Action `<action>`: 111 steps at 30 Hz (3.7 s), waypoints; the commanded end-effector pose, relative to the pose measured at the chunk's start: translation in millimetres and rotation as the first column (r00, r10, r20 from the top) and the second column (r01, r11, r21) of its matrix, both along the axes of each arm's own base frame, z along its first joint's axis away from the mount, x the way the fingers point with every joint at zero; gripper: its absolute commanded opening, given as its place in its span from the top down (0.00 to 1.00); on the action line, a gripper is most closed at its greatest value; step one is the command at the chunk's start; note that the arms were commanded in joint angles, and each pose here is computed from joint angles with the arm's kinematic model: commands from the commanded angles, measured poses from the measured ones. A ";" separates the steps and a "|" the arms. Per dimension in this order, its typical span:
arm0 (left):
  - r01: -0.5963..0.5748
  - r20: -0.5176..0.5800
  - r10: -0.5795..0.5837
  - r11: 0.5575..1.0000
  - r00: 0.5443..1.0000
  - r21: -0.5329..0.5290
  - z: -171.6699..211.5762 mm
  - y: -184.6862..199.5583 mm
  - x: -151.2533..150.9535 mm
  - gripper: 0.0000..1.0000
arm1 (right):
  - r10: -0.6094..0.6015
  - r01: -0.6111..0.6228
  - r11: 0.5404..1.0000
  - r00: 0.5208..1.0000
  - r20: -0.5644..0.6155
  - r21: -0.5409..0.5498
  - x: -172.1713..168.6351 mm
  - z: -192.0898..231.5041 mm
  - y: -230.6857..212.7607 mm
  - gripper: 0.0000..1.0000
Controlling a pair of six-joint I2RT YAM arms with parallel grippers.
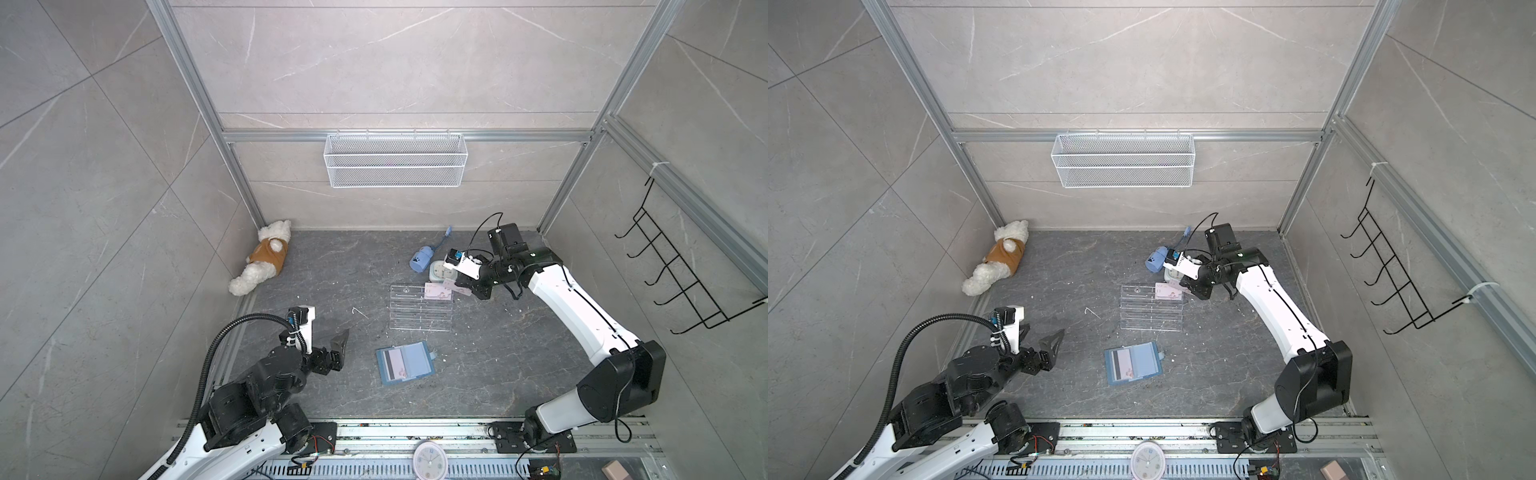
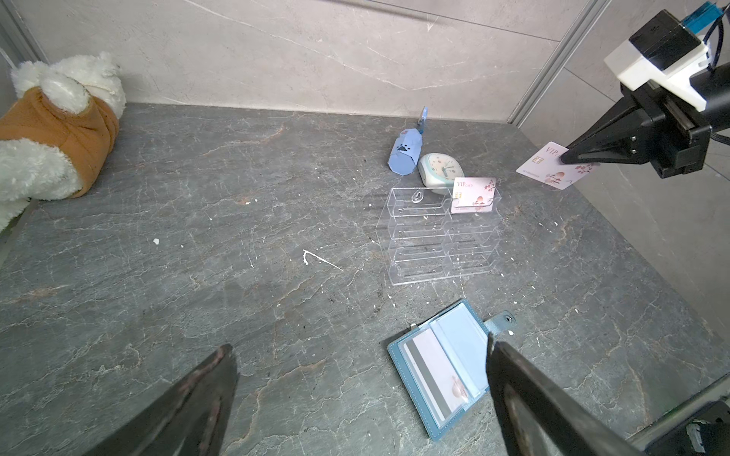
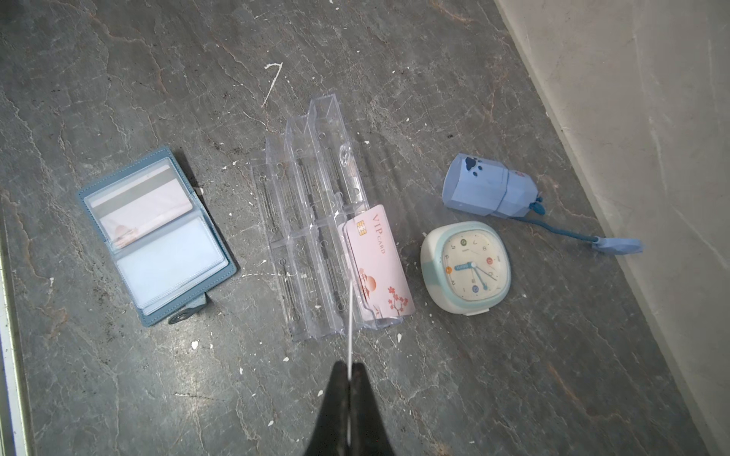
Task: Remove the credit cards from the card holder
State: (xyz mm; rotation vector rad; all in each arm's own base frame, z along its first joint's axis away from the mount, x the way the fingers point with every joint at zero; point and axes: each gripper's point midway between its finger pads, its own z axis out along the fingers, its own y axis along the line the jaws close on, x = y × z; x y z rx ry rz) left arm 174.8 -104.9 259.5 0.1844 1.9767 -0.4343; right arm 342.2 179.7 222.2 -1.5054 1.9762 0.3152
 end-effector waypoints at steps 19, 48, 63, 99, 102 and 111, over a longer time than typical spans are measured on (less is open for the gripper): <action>0.000 0.034 0.002 0.997 0.999 -0.078 12.1 1.2 -2.3 0.00 | 0.078 -0.080 0.993 0.996 -0.031 -0.089 23.5 -29.8 20.1 1.00; -0.017 0.037 0.020 0.996 0.999 -0.091 5.9 6.2 -3.2 0.00 | 0.214 -0.220 0.963 0.975 -0.052 -0.158 47.7 -63.7 34.9 1.00; -0.022 0.036 0.025 0.996 0.999 -0.081 4.7 5.6 -1.5 0.00 | 0.266 -0.271 0.954 0.962 -0.060 -0.130 45.9 -69.2 42.1 1.00; -0.020 0.023 0.022 0.997 0.999 -0.076 -2.3 2.4 -0.1 0.01 | 0.235 -0.254 0.960 0.960 -0.149 -0.118 43.9 -88.3 42.9 0.93; -0.022 0.024 0.024 0.997 0.999 -0.077 -3.0 3.4 -0.5 0.01 | 0.235 -0.255 0.960 0.959 -0.155 -0.119 43.0 -87.0 42.6 0.94; -0.023 0.024 0.025 0.996 0.999 -0.083 -4.6 3.6 -0.6 0.01 | 0.211 -0.237 0.960 0.963 -0.168 -0.149 43.5 -87.6 37.4 0.93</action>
